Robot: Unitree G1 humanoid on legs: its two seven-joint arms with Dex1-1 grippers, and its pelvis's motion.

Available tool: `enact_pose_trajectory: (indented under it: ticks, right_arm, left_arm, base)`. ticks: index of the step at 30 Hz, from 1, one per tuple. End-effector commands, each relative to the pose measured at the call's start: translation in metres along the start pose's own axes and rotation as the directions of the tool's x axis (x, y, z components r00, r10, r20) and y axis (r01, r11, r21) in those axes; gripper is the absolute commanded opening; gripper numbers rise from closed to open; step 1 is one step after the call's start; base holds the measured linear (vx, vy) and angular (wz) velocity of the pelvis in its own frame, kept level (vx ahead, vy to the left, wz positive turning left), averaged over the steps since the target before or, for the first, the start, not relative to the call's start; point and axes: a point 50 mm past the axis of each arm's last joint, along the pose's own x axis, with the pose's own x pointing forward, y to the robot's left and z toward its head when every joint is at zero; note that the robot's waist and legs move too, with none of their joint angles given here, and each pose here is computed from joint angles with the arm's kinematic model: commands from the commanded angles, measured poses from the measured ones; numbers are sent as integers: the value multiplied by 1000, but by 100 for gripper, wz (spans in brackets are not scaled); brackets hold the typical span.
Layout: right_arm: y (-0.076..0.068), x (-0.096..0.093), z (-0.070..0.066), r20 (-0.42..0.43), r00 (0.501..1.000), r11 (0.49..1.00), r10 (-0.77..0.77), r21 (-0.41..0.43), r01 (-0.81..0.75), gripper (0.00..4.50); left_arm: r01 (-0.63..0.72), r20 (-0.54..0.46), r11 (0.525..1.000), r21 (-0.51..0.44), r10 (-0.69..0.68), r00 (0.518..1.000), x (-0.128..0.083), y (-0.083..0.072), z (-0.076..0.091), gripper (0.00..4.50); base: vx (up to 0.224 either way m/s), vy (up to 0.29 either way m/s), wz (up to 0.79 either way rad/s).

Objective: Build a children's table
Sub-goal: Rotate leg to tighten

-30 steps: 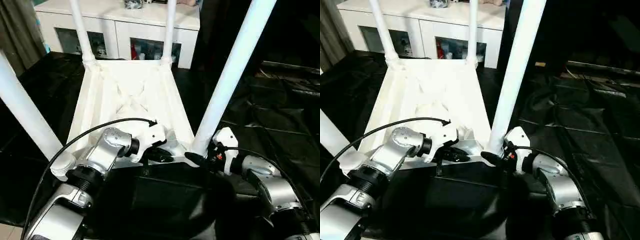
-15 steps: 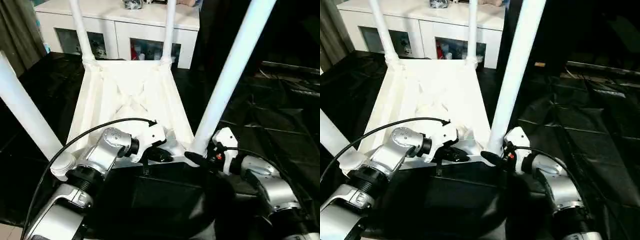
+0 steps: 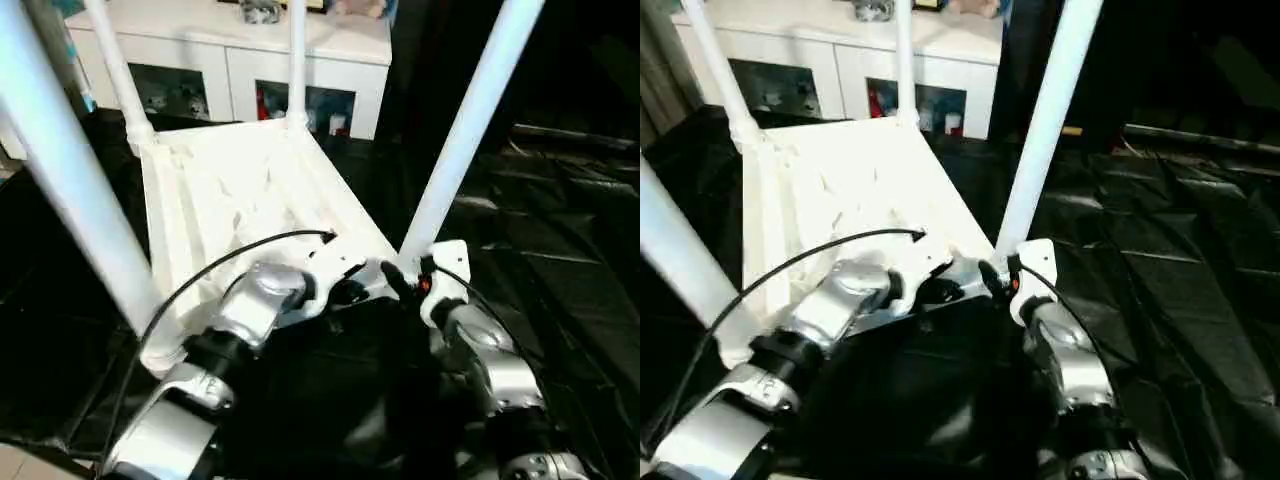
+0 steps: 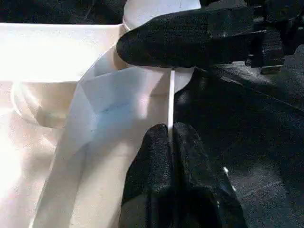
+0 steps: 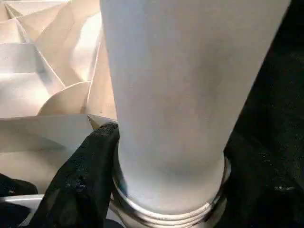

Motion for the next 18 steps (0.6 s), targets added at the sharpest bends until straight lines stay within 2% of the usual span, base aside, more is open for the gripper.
enact_pose_trajectory:
  ticks: [1,4,7,9,10,12,14,18]
  right_arm:
    - [38,7,-3,-3,983,983,183,37,-182,309]
    - [31,4,2,9,975,974,224,30,-224,349]
    - [21,-10,2,-48,922,920,384,-60,-387,360]
    - [18,-14,2,-61,909,906,413,-76,-417,360]
    - [12,-20,2,-86,887,881,454,-104,-461,360]
    - [8,-25,2,-100,873,866,477,-119,-487,360]
    - [2,-31,6,-99,850,842,517,-121,-526,360]
    - [-1,-35,9,-97,823,814,560,-123,-568,360]
  left_arm:
    - [68,-32,998,11,-67,997,17,-20,-2,0]
    - [112,-12,993,32,-112,994,11,-18,-4,0]
    - [194,0,979,68,-195,981,-4,-11,-12,0]
    - [215,-3,974,66,-215,977,-7,-11,-15,0]
    - [286,10,952,106,-289,957,-16,-12,-18,0]
    - [351,19,927,132,-356,934,-23,-15,-20,0]
    - [395,12,912,106,-398,917,-32,-14,-26,0]
    - [418,-10,904,86,-419,908,-40,-12,-32,0]
  base:
    - [0,0,0]
    - [0,0,0]
    - [0,0,0]
    - [0,0,0]
    - [0,0,0]
    - [0,0,0]
    - [0,0,0]
    - [0,0,0]
